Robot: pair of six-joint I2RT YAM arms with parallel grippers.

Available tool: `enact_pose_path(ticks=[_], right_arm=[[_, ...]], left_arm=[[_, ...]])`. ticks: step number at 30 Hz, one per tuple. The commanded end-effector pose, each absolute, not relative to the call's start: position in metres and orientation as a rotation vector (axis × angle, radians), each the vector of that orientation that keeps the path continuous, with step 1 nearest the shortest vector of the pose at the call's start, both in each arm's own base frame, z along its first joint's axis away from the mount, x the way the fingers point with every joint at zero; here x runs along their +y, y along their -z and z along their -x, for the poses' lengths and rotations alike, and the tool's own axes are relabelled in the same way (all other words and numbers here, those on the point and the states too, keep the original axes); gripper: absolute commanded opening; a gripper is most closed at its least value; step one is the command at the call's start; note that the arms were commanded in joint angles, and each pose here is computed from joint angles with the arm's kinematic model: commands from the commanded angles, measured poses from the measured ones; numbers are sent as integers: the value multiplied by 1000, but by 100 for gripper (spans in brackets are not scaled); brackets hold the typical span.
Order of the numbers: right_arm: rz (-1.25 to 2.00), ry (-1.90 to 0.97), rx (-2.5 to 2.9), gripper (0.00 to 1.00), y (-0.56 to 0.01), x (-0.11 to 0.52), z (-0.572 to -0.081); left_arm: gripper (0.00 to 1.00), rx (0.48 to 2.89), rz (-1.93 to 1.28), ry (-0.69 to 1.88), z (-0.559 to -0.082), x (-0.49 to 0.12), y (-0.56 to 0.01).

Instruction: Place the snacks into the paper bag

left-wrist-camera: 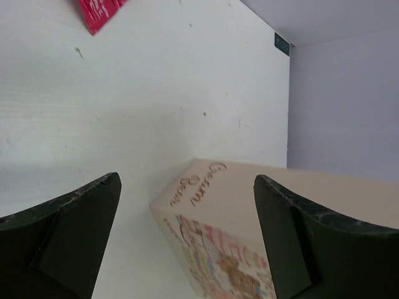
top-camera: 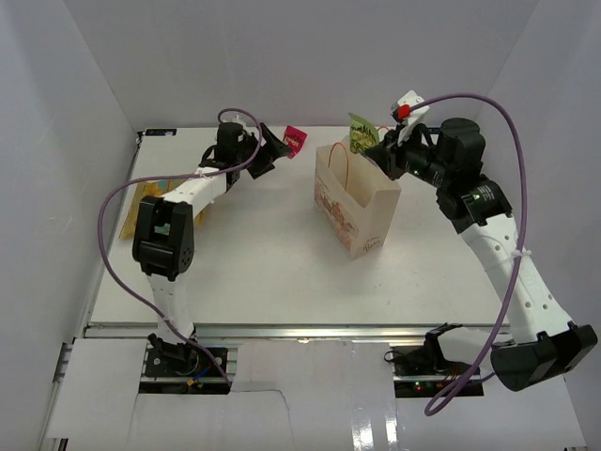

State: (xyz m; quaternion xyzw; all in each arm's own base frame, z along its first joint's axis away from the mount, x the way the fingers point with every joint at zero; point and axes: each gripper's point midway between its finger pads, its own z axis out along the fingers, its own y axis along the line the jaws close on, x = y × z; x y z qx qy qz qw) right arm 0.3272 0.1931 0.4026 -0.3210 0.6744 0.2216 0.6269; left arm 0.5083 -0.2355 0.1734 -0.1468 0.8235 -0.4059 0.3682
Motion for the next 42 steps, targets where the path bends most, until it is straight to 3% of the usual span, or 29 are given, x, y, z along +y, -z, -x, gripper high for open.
enact_pose_path(ticks=[1, 5, 6, 9, 19, 29, 33, 36, 37, 38, 42], right_arm=[[717, -365, 1555, 12, -390, 178, -349], [727, -351, 1573, 33, -381, 178, -353], [732, -353, 1567, 45, -383, 178, -352], [771, -365, 1526, 54, -393, 182, -345], [834, -392, 1472, 56, -407, 180, -320], [759, -377, 1511, 56, -413, 167, -328], [752, -372, 1514, 56, -412, 165, -329], [753, -377, 1517, 56, -410, 164, -329], [756, -380, 1519, 56, -409, 165, -329], [759, -382, 1517, 56, -409, 165, -328], [775, -399, 1512, 57, -405, 168, -324]], left_arm=[[98, 2115, 408, 1003, -537, -237, -178], [95, 2095, 425, 913, -578, -233, -159], [94, 2088, 434, 882, -585, -231, -153], [88, 2051, 415, 826, -609, -228, -139], [81, 1875, 403, 784, -674, -227, -122], [56, 1882, 527, 833, -700, -226, -76], [43, 1902, 533, 859, -698, -227, -62], [18, 1916, 522, 874, -697, -227, -56], [5, 1920, 519, 873, -696, -226, -54], [0, 1909, 507, 879, -695, -226, -61], [0, 1900, 417, 887, -689, -222, -79]])
